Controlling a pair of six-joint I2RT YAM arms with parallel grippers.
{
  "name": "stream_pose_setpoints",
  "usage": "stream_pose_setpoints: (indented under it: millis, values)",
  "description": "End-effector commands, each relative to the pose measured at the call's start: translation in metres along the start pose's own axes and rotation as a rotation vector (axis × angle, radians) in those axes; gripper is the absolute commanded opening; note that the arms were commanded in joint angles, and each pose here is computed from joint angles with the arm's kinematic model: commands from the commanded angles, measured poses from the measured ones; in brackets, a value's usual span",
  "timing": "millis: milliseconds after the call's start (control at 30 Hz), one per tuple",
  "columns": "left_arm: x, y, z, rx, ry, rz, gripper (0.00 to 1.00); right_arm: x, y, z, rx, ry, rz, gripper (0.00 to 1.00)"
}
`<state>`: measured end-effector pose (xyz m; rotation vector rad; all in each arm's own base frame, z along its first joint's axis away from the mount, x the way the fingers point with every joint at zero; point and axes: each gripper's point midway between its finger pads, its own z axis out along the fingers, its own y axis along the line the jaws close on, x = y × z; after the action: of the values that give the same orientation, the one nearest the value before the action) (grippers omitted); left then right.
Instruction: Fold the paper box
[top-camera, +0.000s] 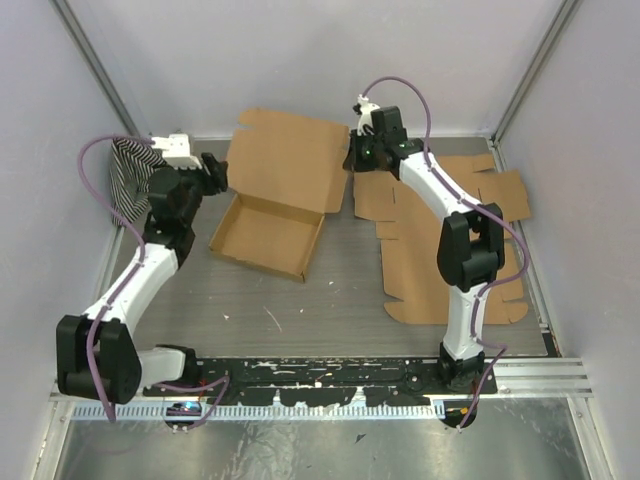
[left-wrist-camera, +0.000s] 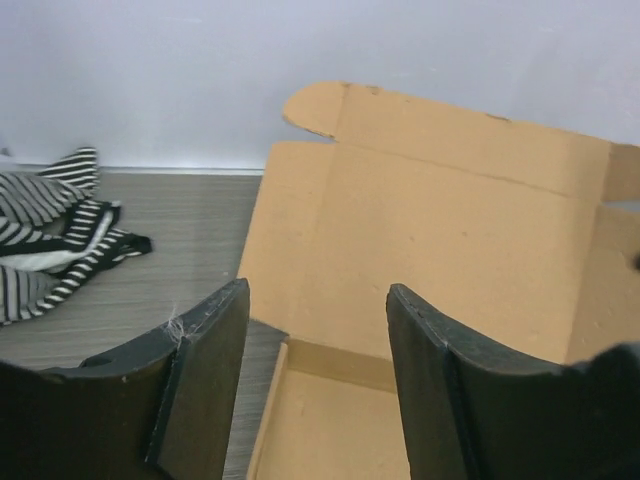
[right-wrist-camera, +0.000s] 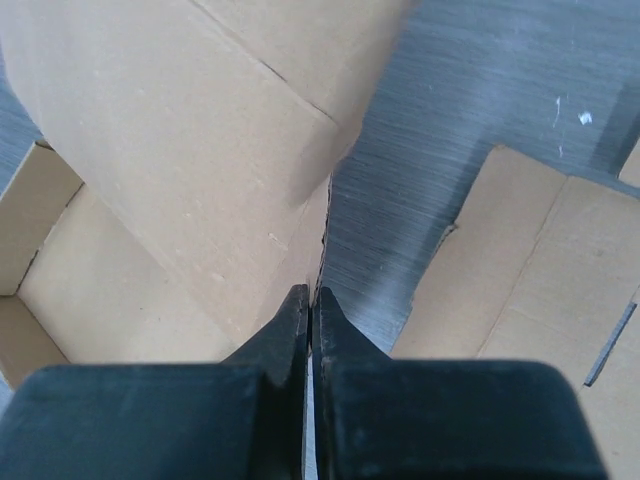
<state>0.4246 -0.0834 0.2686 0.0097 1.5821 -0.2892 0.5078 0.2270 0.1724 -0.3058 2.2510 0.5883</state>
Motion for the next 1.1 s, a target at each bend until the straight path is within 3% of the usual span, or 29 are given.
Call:
stream_pose_setpoints:
  millis: [0, 100, 200, 467, 767, 1067]
  values:
    - [-0.017, 0.030, -0.012, -0.200, 0.118, 0.047, 0.65, -0.056, 0.037, -0.032, -0.004, -0.224, -0.177, 0.01]
    - [-0.032, 0.028, -0.010, -0.206, 0.186, 0.082, 0.71, -0.057, 0.053, -0.035, 0.021, -0.241, -0.270, 0.01]
    - [-0.018, 0.030, 0.001, -0.200, 0.313, 0.121, 0.74, -0.058, 0.064, -0.039, 0.036, -0.252, -0.346, 0.01]
    - [0.012, 0.034, 0.007, -0.204, 0.535, 0.142, 0.75, -0.054, 0.062, -0.044, 0.053, -0.234, -0.368, 0.01]
    - [0.019, 0.037, -0.001, -0.208, 0.539, 0.140, 0.76, -0.035, 0.060, -0.057, 0.027, -0.198, -0.414, 0.01]
    - [0.033, 0.049, 0.020, -0.180, 0.544, 0.122, 0.76, -0.023, 0.067, -0.065, -0.030, -0.166, -0.440, 0.01]
